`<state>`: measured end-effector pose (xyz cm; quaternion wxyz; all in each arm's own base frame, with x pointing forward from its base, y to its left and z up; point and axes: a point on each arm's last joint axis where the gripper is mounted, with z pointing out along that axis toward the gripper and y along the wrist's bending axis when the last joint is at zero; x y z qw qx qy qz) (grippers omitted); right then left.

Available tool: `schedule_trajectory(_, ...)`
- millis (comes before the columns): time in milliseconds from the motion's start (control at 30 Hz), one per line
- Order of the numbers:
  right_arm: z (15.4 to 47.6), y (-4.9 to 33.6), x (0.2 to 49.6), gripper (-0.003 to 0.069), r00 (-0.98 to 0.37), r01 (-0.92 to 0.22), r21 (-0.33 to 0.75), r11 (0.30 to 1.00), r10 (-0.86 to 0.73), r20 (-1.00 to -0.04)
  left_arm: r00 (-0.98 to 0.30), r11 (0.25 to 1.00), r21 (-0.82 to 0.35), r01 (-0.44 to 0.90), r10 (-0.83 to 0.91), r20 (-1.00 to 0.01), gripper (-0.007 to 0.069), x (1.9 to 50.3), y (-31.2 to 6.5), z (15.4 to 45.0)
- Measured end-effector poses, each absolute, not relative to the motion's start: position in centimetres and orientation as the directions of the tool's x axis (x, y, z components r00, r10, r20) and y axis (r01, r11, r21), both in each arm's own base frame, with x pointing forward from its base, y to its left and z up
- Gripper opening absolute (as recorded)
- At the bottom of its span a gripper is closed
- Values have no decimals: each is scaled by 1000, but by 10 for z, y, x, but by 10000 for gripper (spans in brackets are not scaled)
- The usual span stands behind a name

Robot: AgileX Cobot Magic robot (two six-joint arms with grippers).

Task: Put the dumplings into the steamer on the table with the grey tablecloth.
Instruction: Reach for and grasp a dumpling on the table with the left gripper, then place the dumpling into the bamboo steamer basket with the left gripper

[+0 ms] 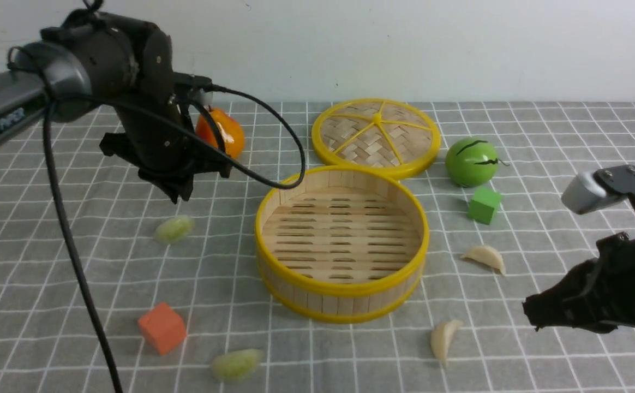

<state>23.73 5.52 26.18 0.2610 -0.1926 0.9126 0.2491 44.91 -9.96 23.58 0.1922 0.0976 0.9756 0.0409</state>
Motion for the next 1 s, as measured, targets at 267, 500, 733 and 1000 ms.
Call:
schedule_trajectory(267, 262, 56, 238, 1, -791, -476, 367, 799, -208, -575, -918, 948, 228, 221, 281, -280, 407, 466, -95, 176)
schedule_trajectory(500, 263, 56, 239, 5, -790, -469, 371, 802, -193, -582, -917, 955, 203, 218, 272, -293, 352, 472, -99, 167)
schedule_trajectory(733, 263, 56, 239, 5, -789, -468, 370, 803, -191, -584, -926, 968, 152, 199, 236, -296, 277, 470, -101, 171)
schedule_trajectory(1000, 263, 56, 240, 6, -787, -464, 367, 806, -185, -589, -923, 978, -156, 140, 72, -377, 274, 455, -123, 247)
